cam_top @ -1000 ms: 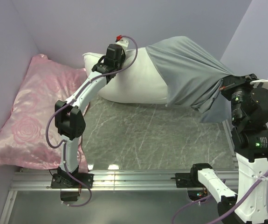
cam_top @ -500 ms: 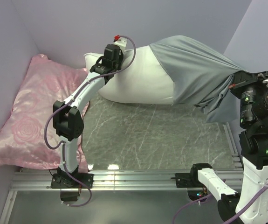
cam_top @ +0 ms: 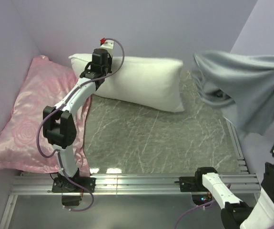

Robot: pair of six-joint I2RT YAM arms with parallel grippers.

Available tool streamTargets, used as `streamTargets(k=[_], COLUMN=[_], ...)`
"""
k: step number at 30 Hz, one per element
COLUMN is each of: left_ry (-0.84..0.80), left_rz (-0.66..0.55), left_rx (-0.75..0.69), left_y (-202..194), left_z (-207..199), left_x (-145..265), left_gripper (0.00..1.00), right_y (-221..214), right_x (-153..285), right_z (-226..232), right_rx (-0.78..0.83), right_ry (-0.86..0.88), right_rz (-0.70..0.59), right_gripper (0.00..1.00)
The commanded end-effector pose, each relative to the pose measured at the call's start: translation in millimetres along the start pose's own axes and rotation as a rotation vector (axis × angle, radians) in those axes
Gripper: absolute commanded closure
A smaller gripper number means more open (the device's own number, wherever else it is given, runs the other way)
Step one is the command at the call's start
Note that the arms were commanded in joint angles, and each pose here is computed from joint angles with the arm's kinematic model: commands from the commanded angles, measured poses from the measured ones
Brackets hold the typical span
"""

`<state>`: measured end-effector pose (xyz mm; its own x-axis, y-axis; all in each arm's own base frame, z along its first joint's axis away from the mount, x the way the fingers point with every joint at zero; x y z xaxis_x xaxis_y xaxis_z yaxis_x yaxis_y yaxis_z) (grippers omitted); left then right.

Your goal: Remove the pillowcase from the pillow

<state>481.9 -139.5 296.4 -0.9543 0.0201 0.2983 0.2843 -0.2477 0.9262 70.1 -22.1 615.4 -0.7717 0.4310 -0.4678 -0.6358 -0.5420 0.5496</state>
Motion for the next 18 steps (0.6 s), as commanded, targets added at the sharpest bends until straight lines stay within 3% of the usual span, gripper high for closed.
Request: streamTargets(k=[1,5,9,14,18], left_ry=[-0.055,-0.203,-0.363,-0.472,-0.446], left_rz=[-0.261,-0.384,-0.358,-0.273,-0.078], left_rx=[0.096,0.133,0.138,0.187,0.34], left_y=[42.2,50.3,35.1,-6.2,-48.6], left_z=[12.4,4.9,-11.5,-36.1,-45.4], left_x=[23.3,52.9,63.7,81.4,88.7], left_gripper=[1.0,1.0,1.0,1.0,0.99], right_y=[3.1,-47.1,-102.9,-151.8,-163.1], right_x=[-8.2,-23.4,-42.3,-63.9,-76.3], right_z=[8.3,-2.8,-16.3,-34.5,-38.7], right_rx=[-0.035,-0.022,-0.003,0.047,0.066], right_ry=[0.036,0.058,0.062,0.019,-0.006], right_rz=[-0.044,0.11,0.276,0.388,0.412], right_gripper=[1.0,1.0,1.0,1.0,1.0])
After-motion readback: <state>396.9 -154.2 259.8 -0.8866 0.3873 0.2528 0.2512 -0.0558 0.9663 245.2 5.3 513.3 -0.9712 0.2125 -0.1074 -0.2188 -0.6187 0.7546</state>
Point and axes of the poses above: each gripper's point midway between its finger pads, its own x axis back along the fingers, its own z axis along the line the jaws close on, y = z × x, the point moved 8 cm from there along x, back along the fingers, and after that the axes turned 5 degrees about -x, right-handed, at the moved point
